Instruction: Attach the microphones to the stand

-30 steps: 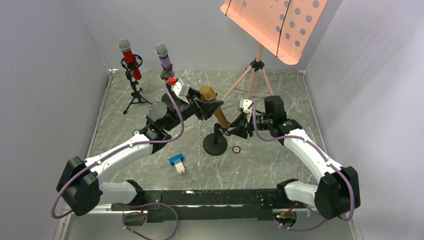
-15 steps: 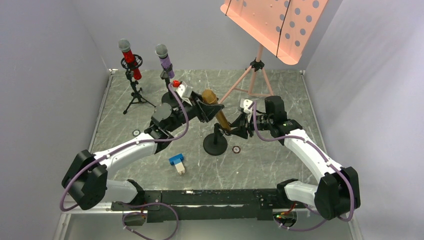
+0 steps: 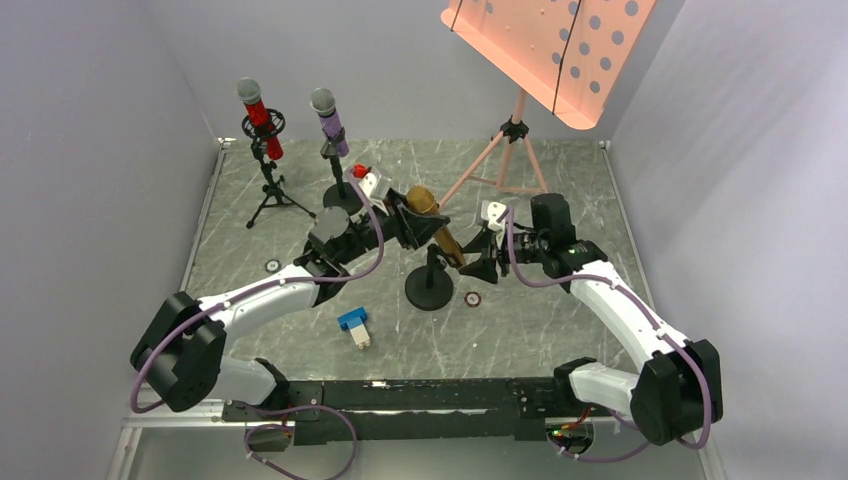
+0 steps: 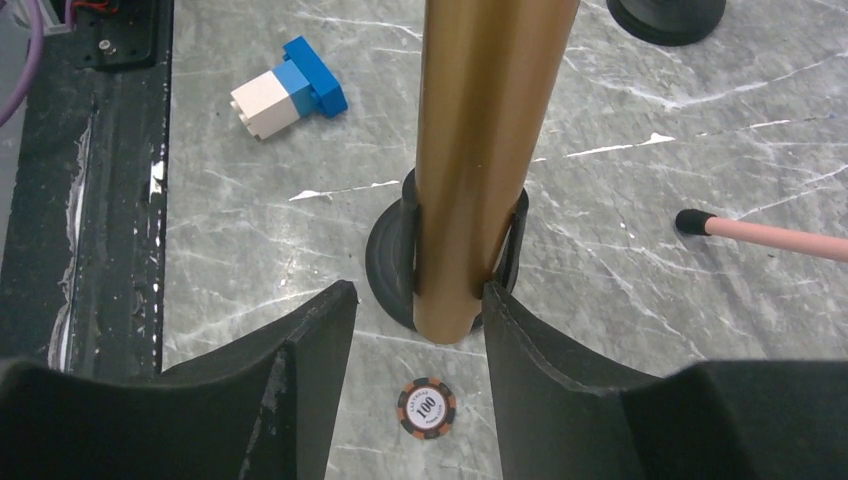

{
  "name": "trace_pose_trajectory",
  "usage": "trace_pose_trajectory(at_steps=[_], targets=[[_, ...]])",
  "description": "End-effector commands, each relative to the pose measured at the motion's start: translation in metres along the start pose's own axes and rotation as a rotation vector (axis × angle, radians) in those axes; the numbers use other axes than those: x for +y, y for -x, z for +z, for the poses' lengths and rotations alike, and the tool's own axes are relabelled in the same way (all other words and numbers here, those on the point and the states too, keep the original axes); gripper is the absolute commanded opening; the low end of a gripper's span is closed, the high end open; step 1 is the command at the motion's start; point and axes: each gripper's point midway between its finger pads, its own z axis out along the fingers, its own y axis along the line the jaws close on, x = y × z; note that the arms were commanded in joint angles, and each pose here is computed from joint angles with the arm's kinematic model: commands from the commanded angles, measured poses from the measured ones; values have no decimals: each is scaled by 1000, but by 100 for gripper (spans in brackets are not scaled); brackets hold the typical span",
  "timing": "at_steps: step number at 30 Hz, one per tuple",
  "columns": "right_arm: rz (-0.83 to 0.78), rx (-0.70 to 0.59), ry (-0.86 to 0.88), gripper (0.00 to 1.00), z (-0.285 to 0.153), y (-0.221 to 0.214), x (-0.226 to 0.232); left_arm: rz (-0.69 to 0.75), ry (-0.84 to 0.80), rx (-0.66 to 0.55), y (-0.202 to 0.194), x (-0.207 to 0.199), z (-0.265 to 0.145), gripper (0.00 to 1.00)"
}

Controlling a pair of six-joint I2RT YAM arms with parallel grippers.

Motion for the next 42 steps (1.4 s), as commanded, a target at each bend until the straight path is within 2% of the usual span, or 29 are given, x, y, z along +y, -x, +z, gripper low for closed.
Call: trace_pose_trajectory(at_steps=[1, 18, 24, 28, 33, 40, 42], targets=[[-85, -27, 18, 55, -4, 12, 6, -6, 0, 96, -31, 6, -5, 0], [-123, -81, 8, 59, -38, 29, 9, -7, 26, 226, -74, 28, -2, 0], [-112, -92, -5, 60, -41, 29, 6, 65, 55, 318, -85, 37, -9, 0], [-101, -97, -16, 62, -43, 28, 4, 44, 29, 384, -104, 36, -14, 0], [-94, -98, -24, 63, -44, 25, 2, 5, 18, 397, -118, 36, -18, 0], [-83, -97, -19, 63, -43, 21, 1, -9, 25, 407, -117, 36, -16, 0], [-83, -97, -20, 63, -44, 21, 1, -17, 25, 407, -115, 35, -14, 3]])
